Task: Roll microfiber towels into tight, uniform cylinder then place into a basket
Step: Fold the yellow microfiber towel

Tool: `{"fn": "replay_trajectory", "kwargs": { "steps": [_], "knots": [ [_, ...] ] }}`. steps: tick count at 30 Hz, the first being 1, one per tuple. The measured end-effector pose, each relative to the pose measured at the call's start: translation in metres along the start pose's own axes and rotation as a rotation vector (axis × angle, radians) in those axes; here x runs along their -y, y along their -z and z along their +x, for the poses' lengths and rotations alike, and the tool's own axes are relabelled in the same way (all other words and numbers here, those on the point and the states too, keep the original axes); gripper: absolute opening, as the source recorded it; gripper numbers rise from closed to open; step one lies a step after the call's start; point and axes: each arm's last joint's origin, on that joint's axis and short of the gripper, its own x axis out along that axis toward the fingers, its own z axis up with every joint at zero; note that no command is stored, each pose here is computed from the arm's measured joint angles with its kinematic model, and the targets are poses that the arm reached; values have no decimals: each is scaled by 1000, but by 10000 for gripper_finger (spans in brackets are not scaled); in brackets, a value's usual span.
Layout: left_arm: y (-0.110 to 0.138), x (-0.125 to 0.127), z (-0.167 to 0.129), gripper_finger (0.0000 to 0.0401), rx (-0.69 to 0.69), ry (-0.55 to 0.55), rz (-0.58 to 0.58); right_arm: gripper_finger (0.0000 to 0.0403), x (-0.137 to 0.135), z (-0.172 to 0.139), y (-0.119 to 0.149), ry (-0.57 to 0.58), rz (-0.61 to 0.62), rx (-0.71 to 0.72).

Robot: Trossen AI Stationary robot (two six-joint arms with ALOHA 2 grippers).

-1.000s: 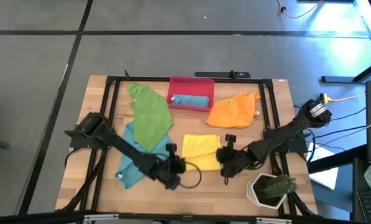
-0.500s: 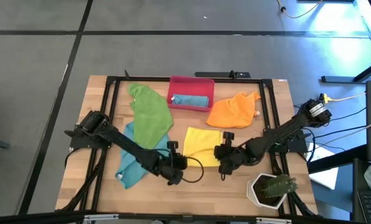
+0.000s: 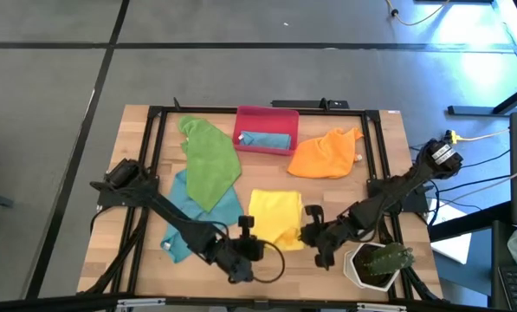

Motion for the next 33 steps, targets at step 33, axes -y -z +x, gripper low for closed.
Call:
{"fn": "replay_trajectory", "kwargs": {
  "steps": [33],
  "knots": [
    [72, -80, 53, 0, -386, -270, -74, 9, 79, 62, 17, 513, 87, -190]
  ]
}}
